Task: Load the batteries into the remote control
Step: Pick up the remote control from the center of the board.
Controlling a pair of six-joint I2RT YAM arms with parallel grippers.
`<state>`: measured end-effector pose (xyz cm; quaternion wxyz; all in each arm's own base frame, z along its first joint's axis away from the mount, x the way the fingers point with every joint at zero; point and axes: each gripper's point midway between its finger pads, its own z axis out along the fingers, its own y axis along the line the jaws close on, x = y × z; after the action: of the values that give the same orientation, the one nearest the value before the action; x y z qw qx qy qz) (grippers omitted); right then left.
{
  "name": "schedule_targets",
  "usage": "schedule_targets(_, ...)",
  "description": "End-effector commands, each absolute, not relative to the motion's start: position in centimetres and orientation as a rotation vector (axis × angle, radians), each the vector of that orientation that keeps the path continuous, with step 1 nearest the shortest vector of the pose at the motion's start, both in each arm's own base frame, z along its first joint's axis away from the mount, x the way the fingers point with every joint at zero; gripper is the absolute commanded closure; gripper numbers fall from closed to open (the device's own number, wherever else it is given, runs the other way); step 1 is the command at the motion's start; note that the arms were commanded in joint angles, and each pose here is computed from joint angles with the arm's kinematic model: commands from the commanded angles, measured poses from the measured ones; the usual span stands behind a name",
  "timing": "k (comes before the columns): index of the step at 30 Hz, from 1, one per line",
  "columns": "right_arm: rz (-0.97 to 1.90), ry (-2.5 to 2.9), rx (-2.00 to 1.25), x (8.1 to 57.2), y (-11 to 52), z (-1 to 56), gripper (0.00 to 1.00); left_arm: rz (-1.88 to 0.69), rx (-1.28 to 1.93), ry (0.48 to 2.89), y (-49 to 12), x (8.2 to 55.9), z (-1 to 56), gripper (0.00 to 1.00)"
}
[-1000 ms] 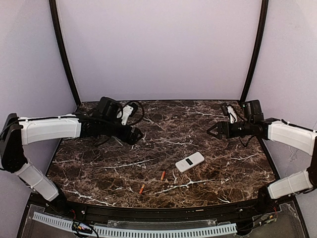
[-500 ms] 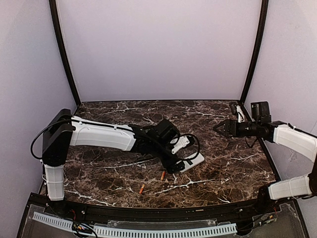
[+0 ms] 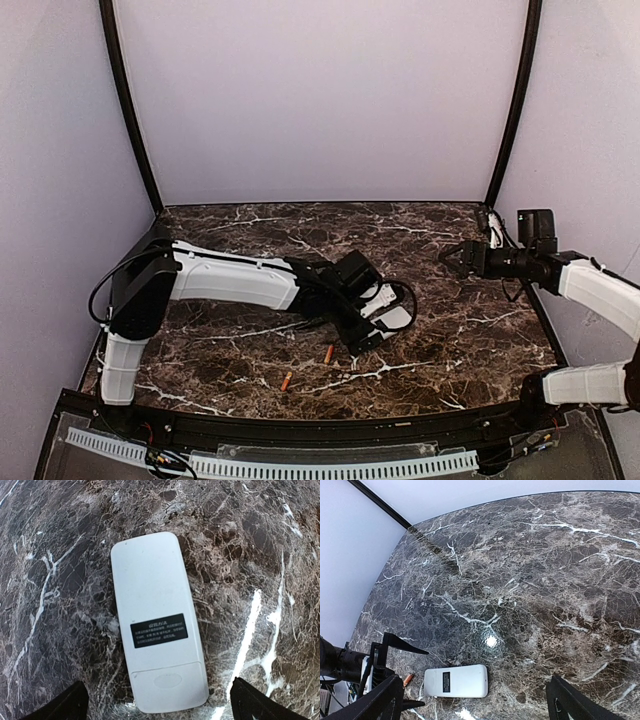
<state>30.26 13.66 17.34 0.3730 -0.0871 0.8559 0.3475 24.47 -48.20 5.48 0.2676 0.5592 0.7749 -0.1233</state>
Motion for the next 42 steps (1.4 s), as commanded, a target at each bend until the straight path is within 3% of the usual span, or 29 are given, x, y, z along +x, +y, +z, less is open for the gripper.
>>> schedule_targets(1,0.915,2.168,-0.223,30.3,13.7,17.6,0.01,-0.294,1.549,2.085,-48.7,24.1,5.1,0.0)
schedule_targets(4,0.924,2.163,-0.226,30.2,13.7,17.7,0.01,-0.28,1.552,2.086,-49.1,24.4,4.7,0.0)
schedule_targets(25,1.065,2.144,-0.278,28.7,15.1,18.7,0.02,-0.271,1.481,2.211,-48.8,26.3,2.2,0.38)
schedule_targets(31,1.094,2.153,-0.252,28.7,15.2,18.6,0.01,-0.242,1.357,2.154,-48.8,28.2,5.3,0.5)
schedule_targets(42,1.283,2.17,-0.198,28.5,17.2,17.6,0.01,-0.238,1.09,1.98,-46.8,30.6,12.6,0.51)
